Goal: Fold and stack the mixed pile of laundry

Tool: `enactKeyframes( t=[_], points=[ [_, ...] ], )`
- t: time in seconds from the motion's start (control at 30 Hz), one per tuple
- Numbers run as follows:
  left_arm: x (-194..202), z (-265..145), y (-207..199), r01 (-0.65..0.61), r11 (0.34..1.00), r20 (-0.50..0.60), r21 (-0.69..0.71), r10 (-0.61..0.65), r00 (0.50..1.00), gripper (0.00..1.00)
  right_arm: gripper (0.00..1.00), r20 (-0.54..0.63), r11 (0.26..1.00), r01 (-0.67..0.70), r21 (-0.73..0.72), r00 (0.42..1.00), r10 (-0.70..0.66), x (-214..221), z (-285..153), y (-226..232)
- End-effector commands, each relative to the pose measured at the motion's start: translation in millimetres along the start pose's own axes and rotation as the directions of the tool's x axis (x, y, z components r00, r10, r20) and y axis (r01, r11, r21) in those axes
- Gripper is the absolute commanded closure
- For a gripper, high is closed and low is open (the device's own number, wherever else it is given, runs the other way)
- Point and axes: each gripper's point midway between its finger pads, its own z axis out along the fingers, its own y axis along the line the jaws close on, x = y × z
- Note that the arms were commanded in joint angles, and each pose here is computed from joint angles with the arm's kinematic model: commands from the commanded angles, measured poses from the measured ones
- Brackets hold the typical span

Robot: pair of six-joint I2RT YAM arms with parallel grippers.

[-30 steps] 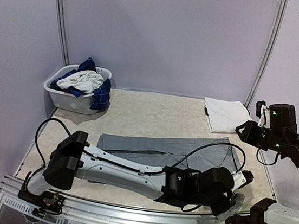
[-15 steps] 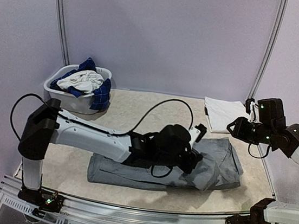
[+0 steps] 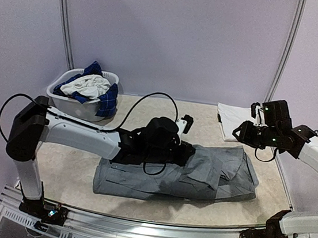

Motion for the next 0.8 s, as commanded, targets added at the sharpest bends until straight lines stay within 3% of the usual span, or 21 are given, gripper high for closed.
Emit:
enactKeyframes(
  t=[0.0, 0.27, 0.77],
  points=[
    [-24, -16, 37, 0.041, 0.997, 0.069, -0.070, -0.036, 0.997, 1.00, 0.67, 0.002, 0.999, 0.006, -0.054, 1.000, -0.005, -9, 7, 13],
    [-23, -22, 87, 0.076, 0.984, 0.072, -0.162, -0.065, 0.995, 1.00, 0.68, -0.052, 0.993, 0.007, -0.114, 0.999, -0.013, -6, 30, 27],
    [-26, -34, 139, 0.110, 0.961, 0.102, -0.255, -0.086, 0.991, 1.00, 0.68, -0.129, 0.987, 0.007, -0.163, 0.991, -0.028, 0, 60, 41]
  ],
)
